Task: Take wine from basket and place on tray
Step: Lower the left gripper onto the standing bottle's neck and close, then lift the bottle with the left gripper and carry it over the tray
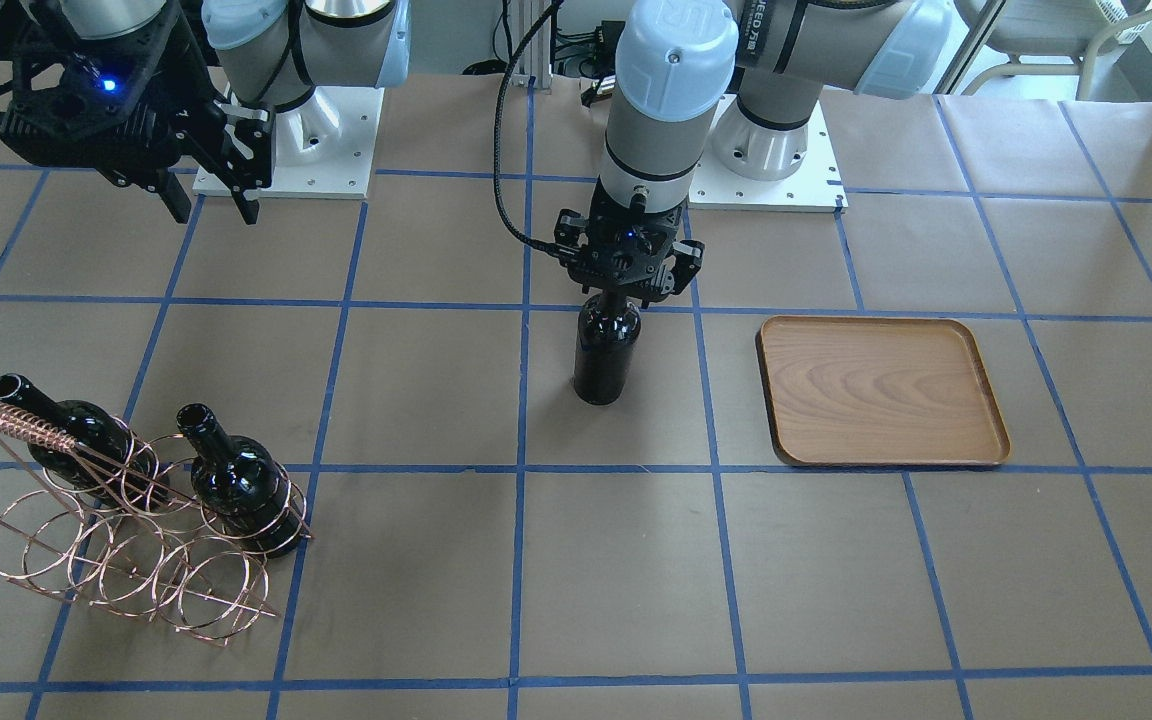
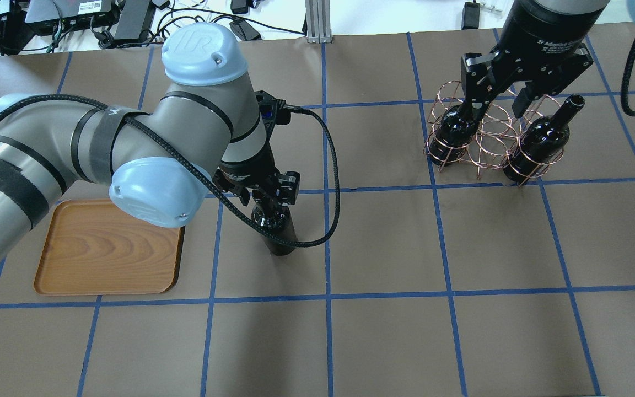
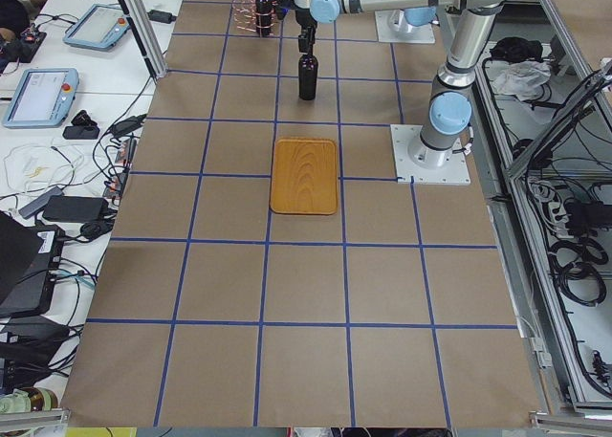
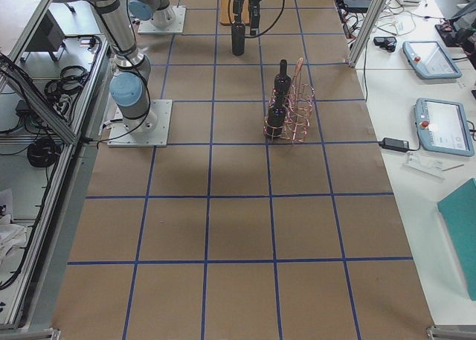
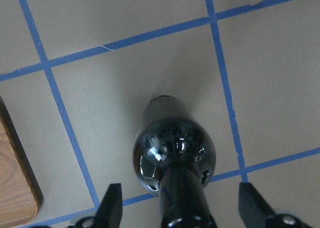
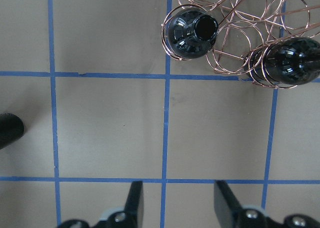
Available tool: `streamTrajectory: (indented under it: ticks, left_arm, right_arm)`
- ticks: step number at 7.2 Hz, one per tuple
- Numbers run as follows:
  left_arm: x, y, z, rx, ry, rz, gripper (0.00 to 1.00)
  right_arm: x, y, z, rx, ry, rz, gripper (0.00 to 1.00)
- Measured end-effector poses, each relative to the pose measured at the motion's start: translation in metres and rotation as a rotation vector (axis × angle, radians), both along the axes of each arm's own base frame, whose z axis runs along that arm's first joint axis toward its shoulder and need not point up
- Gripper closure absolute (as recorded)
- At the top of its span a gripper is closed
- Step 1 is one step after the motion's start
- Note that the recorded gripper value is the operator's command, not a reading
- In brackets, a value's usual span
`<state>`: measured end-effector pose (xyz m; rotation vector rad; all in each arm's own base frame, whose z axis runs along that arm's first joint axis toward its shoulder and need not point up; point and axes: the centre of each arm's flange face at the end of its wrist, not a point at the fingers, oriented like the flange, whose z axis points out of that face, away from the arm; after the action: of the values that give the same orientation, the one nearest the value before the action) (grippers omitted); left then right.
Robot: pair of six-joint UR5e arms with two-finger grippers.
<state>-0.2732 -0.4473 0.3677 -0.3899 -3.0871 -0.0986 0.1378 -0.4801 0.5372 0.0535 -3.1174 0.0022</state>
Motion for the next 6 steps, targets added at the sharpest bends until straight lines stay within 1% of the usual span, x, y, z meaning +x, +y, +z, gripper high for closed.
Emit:
streamTrajectory:
  ticks: [1, 2, 3, 4, 6]
  left_arm:
    - [-0.0001, -0.0006, 0.0012, -0.003, 0.001, 0.000, 0.56]
    - [-0.0002, -0.0010, 0.0019, -0.005, 0.001, 0.001, 0.52]
    - [-0.0003, -0.0013, 0.0025, -0.007, 0.001, 0.001, 0.62]
    - [-0.0004, -0.0016, 0.0032, -0.009, 0.002, 0.000, 1.00]
    - [0.0006, -0.0029, 0.0043, -0.011, 0.004, 0.002, 1.00]
  right_arm:
    - [-0.0001, 0.0001, -0.0004, 0.001, 0.001, -0.003, 0.42]
    - [-0.0002, 0.0002, -0.0010, 0.003, 0.002, -0.003, 0.42]
    - [-0.0001, 0.0002, -0.0013, 0.003, 0.002, -0.003, 0.42]
    - [0.0001, 0.0002, -0.0017, 0.003, 0.001, -0.002, 0.42]
    - [-0.0001, 0.0002, -0.0021, 0.004, 0.003, -0.002, 0.42]
